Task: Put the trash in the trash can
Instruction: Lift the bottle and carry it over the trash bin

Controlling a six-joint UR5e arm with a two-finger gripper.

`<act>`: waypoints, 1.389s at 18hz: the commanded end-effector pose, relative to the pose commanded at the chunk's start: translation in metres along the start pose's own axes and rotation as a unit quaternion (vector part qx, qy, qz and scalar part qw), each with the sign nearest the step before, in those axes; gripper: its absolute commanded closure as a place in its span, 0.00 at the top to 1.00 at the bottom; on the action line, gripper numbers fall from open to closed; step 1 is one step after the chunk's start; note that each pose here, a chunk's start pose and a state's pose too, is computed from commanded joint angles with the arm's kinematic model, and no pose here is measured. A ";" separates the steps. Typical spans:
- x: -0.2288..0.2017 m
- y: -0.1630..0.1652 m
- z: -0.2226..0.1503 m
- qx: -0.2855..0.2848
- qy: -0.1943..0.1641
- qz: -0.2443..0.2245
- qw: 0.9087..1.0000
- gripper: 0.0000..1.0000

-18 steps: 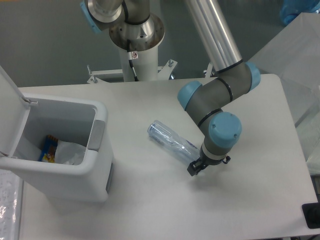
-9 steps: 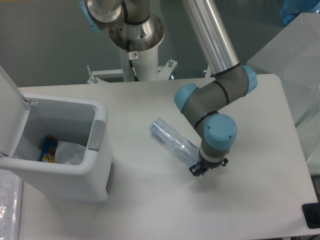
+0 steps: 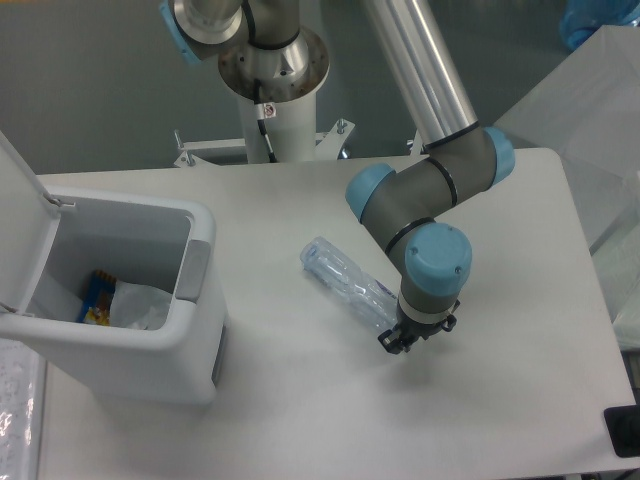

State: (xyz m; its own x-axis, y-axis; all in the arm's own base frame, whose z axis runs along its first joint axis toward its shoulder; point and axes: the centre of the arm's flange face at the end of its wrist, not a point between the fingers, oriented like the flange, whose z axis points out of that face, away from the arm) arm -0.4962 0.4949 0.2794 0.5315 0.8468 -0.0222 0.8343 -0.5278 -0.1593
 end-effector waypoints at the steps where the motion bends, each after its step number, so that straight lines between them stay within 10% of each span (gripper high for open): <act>1: 0.000 -0.008 -0.021 0.020 0.001 -0.004 1.000 0.13; 8: 0.016 -0.042 -0.172 0.161 0.134 0.019 0.978 0.06; 25: 0.087 -0.032 -0.343 0.333 0.334 0.203 0.858 0.00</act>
State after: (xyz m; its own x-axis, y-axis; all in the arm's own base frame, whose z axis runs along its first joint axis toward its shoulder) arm -0.4262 0.5632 0.6215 0.9091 0.2583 0.3268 0.4109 -0.4269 -0.8055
